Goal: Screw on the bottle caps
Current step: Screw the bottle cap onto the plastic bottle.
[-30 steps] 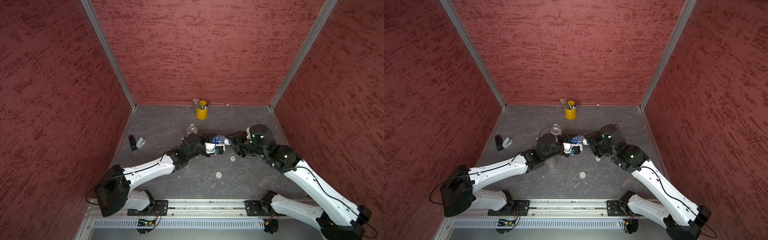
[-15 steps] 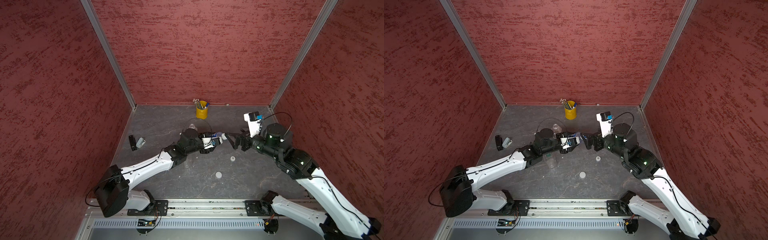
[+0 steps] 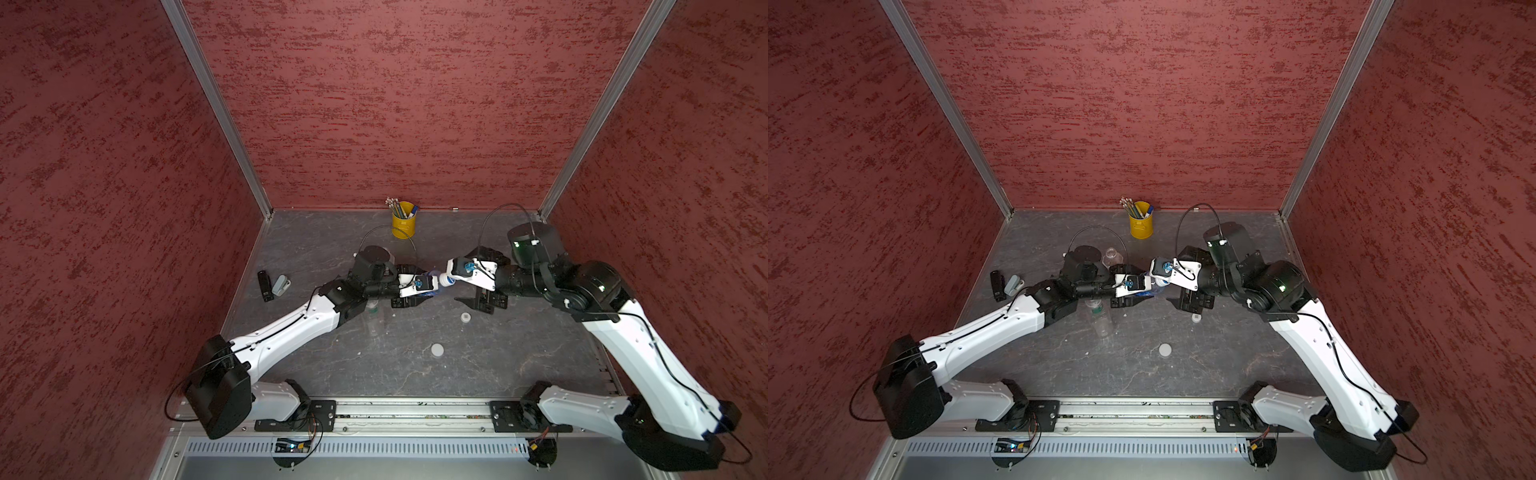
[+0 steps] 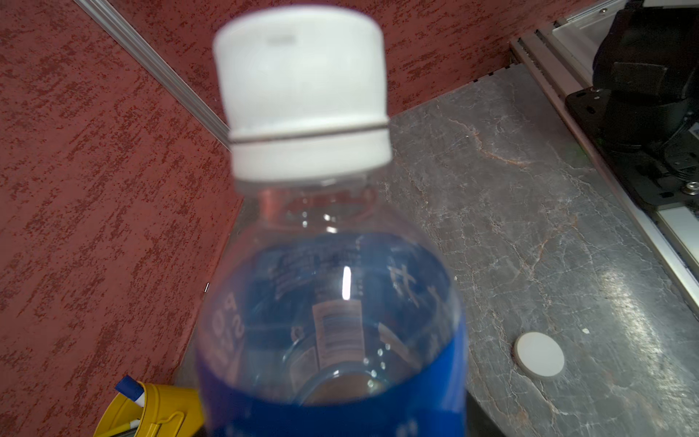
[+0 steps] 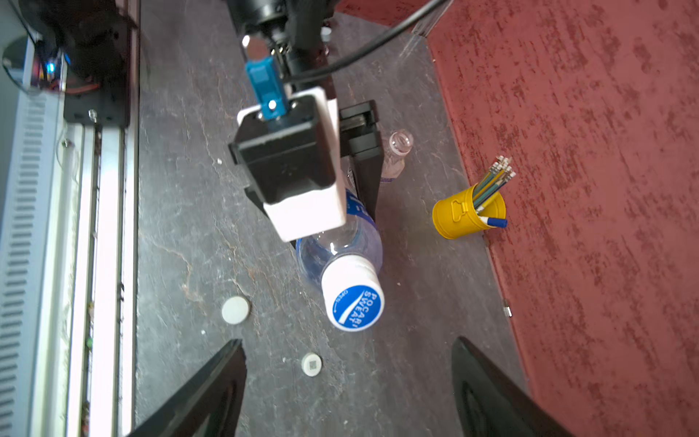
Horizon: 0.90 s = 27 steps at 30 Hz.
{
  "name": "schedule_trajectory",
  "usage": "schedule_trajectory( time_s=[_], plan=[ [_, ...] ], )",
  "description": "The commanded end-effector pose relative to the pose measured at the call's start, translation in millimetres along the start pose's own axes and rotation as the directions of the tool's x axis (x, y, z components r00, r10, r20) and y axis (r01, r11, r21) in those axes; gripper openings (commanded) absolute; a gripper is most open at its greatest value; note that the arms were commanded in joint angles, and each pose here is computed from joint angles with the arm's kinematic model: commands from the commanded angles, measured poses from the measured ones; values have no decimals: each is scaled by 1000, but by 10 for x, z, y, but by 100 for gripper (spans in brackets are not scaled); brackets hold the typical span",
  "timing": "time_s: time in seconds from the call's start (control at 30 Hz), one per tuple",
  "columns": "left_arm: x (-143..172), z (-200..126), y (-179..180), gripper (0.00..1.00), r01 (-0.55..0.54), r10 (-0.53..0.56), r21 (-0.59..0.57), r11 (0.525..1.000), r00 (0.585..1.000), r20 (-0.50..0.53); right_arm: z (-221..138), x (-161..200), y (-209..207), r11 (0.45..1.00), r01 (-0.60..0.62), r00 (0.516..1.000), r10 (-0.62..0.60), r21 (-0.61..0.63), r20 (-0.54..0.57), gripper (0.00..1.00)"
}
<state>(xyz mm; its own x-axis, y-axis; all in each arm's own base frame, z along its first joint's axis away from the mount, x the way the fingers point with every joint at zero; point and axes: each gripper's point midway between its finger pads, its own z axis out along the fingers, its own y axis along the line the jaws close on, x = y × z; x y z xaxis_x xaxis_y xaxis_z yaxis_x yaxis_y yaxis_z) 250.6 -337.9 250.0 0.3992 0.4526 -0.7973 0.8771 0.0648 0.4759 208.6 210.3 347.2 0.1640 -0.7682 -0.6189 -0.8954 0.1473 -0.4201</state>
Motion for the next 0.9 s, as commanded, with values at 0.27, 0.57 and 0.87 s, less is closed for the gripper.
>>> schedule_trajectory(
  time_s=[0.27,0.57,0.87],
  plan=[
    [-200,-73,-50,52,-42,38,62,997,997,63,115,-102,-10,969,238,971,-237,-67,29,64],
    [-223,-62,-35,52,-43,38,64,997,997,69,177,-80,60,967,228,974,-228,-117,18,47],
    [-233,-37,57,52,-80,80,-17,997,995,56,244,-69,18,989,-51,997,44,-136,-58,17]
  ],
)
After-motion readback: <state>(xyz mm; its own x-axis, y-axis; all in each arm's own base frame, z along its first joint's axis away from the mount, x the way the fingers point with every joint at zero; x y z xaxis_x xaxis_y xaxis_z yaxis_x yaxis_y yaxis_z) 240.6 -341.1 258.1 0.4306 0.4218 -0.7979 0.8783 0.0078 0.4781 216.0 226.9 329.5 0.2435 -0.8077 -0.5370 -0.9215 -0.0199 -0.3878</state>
